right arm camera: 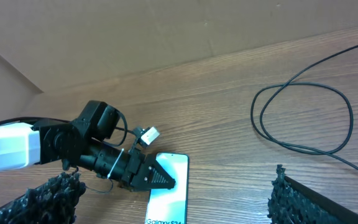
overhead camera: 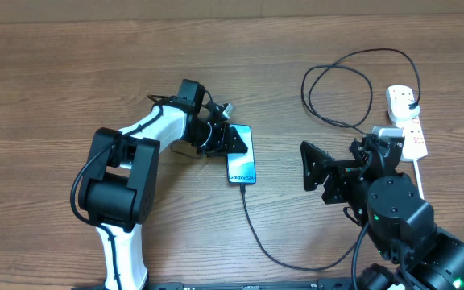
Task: Plug charger to phone and switch on socket
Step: 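Lower the phone with the left gripper and lay it flat on the table, then open the left gripper and lift it away from the phone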
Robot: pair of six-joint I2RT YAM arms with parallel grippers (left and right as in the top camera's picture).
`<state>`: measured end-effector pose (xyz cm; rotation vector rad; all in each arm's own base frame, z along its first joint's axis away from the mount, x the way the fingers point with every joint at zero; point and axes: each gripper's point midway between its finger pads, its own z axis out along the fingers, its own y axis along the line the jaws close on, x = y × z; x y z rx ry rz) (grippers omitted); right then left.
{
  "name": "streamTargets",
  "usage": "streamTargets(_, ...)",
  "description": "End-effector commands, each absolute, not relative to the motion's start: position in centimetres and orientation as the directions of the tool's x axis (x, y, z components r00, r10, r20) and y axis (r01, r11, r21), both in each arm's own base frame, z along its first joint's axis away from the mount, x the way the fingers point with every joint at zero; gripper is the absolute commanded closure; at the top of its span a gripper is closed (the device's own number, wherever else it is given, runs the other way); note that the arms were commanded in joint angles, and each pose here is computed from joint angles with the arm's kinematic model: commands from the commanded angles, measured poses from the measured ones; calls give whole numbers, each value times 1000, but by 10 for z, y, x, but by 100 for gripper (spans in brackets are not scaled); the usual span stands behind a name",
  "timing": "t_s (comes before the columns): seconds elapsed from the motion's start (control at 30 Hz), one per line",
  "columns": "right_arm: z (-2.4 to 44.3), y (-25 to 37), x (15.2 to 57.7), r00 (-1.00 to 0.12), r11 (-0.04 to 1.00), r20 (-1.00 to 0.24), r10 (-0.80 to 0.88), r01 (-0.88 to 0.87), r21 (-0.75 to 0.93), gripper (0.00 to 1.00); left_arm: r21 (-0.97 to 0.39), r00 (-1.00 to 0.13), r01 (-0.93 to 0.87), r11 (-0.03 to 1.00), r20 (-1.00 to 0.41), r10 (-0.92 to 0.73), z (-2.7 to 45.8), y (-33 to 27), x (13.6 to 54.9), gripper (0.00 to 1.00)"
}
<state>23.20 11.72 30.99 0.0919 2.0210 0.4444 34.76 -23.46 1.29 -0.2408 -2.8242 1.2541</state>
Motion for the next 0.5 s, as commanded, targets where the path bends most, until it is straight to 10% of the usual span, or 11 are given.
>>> streamTargets(0.0, 313, 116, 231, -474, 927, -842, 259, -122, 355, 0, -667, -992, 103, 738, -10, 129, 0, -223, 352, 50)
streamTargets(0.47, 306, 117, 233, -496, 935, -834, 241, -113, 337, 0, -549, -996, 24, 835, 60, 69, -16, -202, 346, 43)
